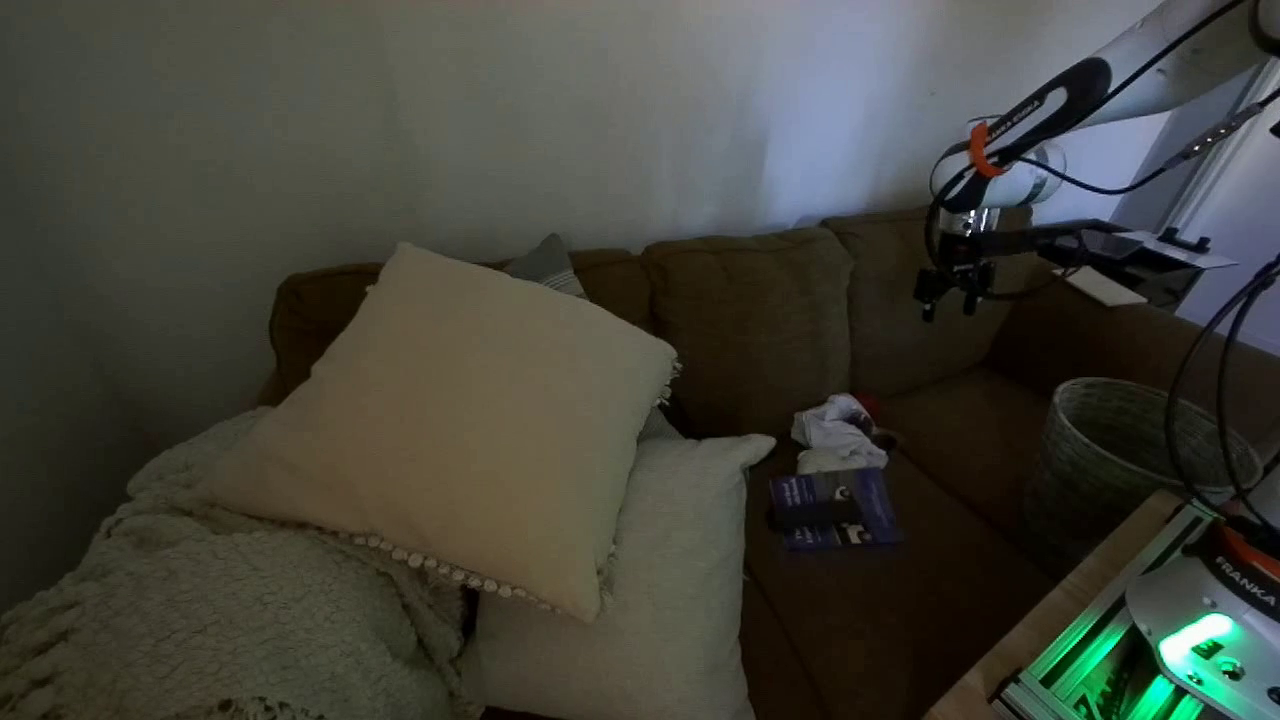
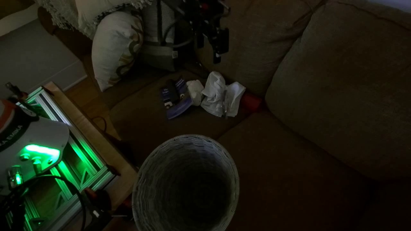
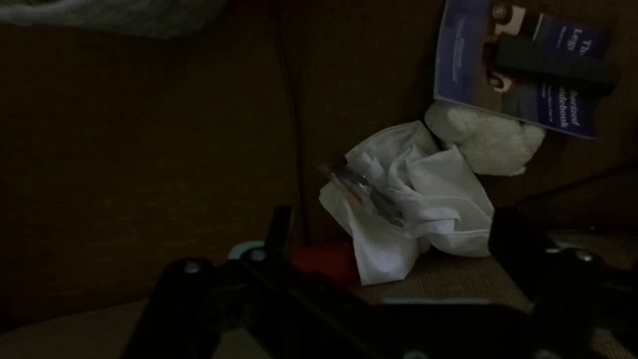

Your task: Place the glasses on the backrest of the couch

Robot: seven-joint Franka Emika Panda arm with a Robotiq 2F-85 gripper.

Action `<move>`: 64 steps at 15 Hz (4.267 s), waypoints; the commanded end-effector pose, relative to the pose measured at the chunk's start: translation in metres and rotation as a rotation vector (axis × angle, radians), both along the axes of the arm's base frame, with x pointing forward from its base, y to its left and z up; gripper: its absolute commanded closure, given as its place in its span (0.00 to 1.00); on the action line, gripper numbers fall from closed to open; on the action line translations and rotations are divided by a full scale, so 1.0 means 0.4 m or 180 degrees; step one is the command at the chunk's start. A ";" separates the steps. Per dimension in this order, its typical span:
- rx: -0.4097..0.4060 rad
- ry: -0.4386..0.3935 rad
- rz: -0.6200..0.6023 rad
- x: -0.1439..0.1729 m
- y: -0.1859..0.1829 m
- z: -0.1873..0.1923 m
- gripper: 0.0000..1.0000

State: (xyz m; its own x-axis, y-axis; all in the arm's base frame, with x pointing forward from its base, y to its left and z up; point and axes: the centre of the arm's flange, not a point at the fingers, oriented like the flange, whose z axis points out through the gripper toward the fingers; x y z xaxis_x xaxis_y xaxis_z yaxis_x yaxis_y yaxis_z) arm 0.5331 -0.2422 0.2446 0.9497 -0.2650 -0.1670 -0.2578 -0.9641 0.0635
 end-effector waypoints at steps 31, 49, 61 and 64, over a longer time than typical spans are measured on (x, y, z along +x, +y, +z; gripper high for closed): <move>0.0253 -0.0017 0.2380 0.022 -0.119 -0.629 0.00; -0.0109 0.0113 0.2777 0.184 -0.011 -0.768 0.63; 0.0262 0.0410 0.3097 0.160 0.013 -0.793 0.90; 0.0214 0.0404 0.3162 0.161 0.025 -0.787 1.00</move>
State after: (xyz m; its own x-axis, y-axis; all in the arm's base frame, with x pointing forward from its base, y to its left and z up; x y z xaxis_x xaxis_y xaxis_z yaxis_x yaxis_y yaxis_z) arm 0.5952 -0.2311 -0.0652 0.7268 0.6342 -0.2636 0.6524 -0.7575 -0.0235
